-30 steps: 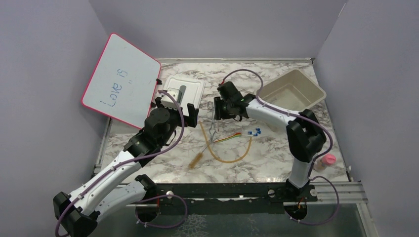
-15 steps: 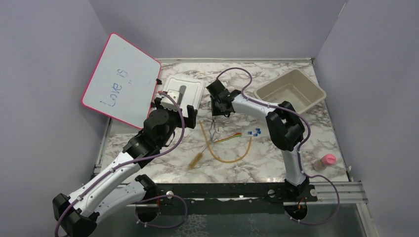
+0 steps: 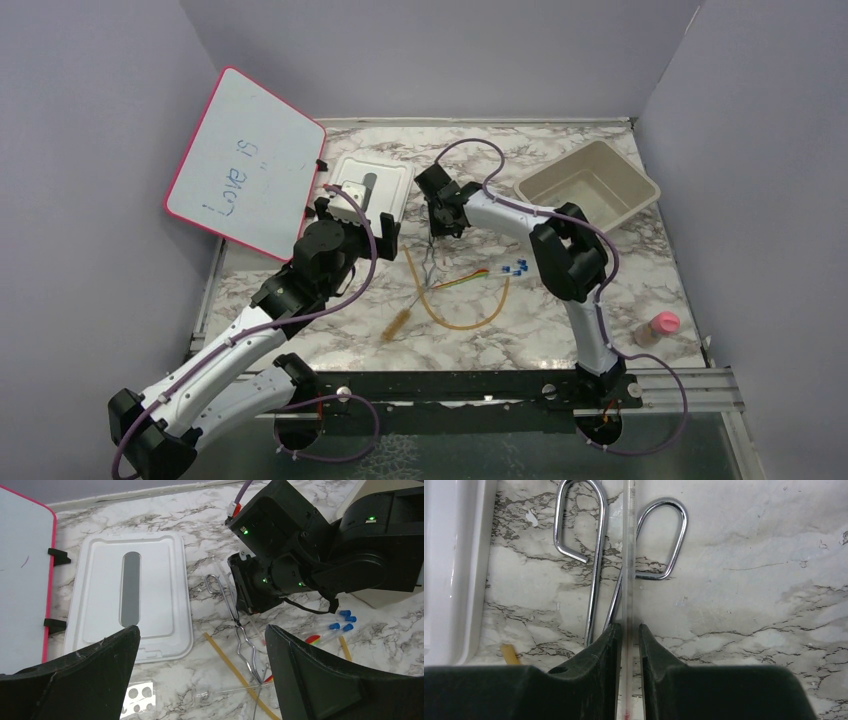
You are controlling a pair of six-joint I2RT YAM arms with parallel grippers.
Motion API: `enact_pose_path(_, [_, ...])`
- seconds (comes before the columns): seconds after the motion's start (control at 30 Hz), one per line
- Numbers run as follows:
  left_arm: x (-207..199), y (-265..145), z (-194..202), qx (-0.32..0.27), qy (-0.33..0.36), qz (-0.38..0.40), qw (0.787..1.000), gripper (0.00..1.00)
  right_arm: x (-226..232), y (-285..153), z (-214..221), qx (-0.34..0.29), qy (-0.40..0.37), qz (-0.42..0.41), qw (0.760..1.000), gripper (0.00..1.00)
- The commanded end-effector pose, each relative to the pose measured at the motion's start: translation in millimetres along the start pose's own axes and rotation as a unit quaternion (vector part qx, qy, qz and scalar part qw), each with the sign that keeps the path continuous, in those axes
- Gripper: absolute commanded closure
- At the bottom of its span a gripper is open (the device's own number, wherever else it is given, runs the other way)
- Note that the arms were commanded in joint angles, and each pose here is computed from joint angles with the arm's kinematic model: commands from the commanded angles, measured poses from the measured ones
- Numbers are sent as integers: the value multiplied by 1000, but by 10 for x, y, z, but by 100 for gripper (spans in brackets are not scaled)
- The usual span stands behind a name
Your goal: Organize the chemistry lab equipment
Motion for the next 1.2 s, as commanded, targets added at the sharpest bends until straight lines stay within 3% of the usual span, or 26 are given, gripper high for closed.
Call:
enact_pose_path(0.0, [19, 12, 10, 0, 3, -6, 1000, 2, 7, 68, -6, 2, -11, 13, 1000, 76])
enact_pose_path(0.2, [9, 23, 30, 4, 5, -4, 1000, 2, 25, 127, 19, 14, -17, 6, 1000, 77])
enact_pose_path(0.33, [-1, 28, 34, 4, 5, 0, 1000, 2, 22, 107, 10, 15, -16, 0, 1000, 88])
enact_pose_path(0.5, [0, 33, 39, 5, 4, 0, 1000, 2, 34, -80, -126, -24, -11, -18, 999, 91])
enact_pose_path(0.9, [-19, 41, 48, 5, 1, 6, 1000, 2, -106, -1080, -612, -176, 31, -65, 982, 97])
enact_pose_path(1.17, [-60, 58, 61, 7, -2, 19, 1000, 2, -594, -1763, -871, -244, 85, -63, 964, 97])
Point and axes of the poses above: each gripper's point midway between its finger pads, its own y axis out along the fingers, its own x axis along the line the jaws close on, z = x × y, the point moved 5 cm from there along -y, back along the fingers, and after that the axes turned 5 degrees about y, right-handed, at the moved point
